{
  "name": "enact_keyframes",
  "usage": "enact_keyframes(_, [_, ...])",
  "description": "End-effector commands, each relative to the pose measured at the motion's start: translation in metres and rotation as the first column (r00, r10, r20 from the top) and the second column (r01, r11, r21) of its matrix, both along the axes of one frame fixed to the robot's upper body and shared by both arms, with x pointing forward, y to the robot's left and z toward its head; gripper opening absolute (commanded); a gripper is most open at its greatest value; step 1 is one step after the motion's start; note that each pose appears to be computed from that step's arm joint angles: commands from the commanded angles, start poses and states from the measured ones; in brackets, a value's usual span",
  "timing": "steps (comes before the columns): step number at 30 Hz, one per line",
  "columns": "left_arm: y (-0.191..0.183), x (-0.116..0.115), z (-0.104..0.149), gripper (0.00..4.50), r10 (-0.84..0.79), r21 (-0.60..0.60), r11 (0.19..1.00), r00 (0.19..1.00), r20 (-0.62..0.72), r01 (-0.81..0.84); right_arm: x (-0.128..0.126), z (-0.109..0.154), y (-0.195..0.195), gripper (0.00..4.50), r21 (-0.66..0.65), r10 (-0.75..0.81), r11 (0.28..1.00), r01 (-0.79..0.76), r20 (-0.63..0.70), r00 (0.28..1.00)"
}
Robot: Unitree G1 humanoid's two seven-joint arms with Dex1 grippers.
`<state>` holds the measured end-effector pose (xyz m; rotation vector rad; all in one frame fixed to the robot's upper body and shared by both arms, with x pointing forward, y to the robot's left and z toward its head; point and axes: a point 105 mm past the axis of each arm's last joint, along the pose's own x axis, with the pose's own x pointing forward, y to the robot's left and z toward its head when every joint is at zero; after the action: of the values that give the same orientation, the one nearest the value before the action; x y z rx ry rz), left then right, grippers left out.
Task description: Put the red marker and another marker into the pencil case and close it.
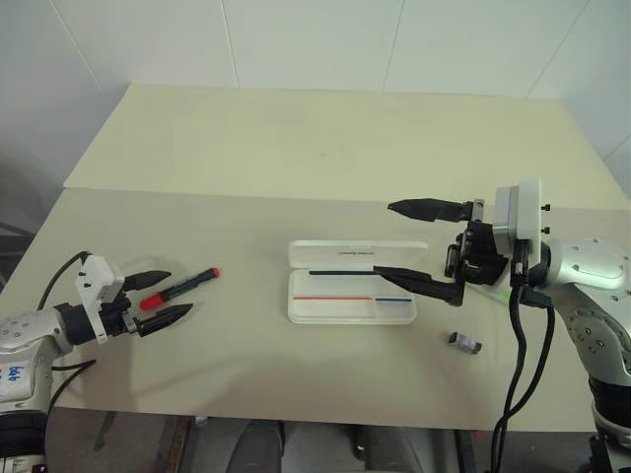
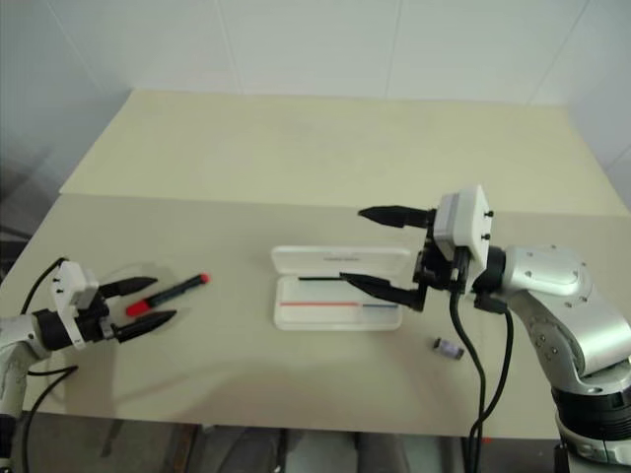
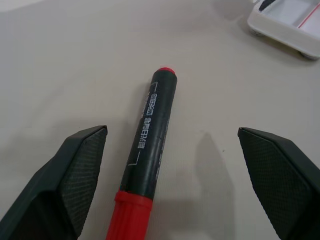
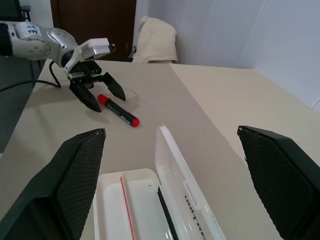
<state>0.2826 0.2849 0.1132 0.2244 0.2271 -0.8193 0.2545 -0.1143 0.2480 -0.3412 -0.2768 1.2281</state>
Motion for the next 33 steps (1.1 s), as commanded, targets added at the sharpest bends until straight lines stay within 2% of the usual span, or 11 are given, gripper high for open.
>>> enact_keyframes(1, [0.004,0.006,-0.002,4.49,-0.005,0.039,0.999,1.000,-0.006,0.005,-0.007,0.011,-0.001,4.50,0.005,-0.006,1.000,0.005,0.055,0.998])
enact_keyframes(9, [0.000,0.017,-0.016,4.49,-0.022,0.126,0.992,0.998,-0.056,0.029,-0.011,0.011,-0.001,4.50,0.017,-0.033,0.999,0.032,0.059,0.998])
enact_keyframes(12, [0.003,0.022,-0.017,3.85,-0.003,0.172,0.985,0.999,-0.050,0.012,-0.012,0.011,-0.001,4.50,0.020,-0.039,0.999,0.038,0.060,0.997])
enact_keyframes(22, [0.003,0.019,-0.020,0.67,0.018,0.236,0.972,0.999,-0.045,-0.007,-0.012,0.009,-0.002,4.50,0.029,-0.050,0.998,0.049,0.063,0.997])
enact_keyframes(28, [-0.008,0.015,-0.018,0.63,-0.003,0.200,0.980,1.000,-0.022,0.008,-0.010,0.008,-0.003,4.50,0.027,-0.050,0.998,0.048,0.064,0.997])
enact_keyframes(30, [-0.018,0.012,-0.011,0.63,-0.047,0.162,0.986,0.999,0.011,0.044,-0.010,0.007,-0.004,4.50,0.023,-0.051,0.999,0.049,0.063,0.997])
enact_keyframes(32, [-0.039,0.002,0.007,0.63,-0.146,0.058,0.988,0.985,0.095,0.141,-0.010,0.006,-0.004,4.50,0.020,-0.051,0.999,0.050,0.062,0.997])
enact_keyframes(33, [-0.046,-0.002,0.015,0.63,-0.184,0.042,0.983,0.973,0.140,0.180,-0.009,0.006,-0.004,4.50,0.021,-0.052,0.998,0.051,0.062,0.997])
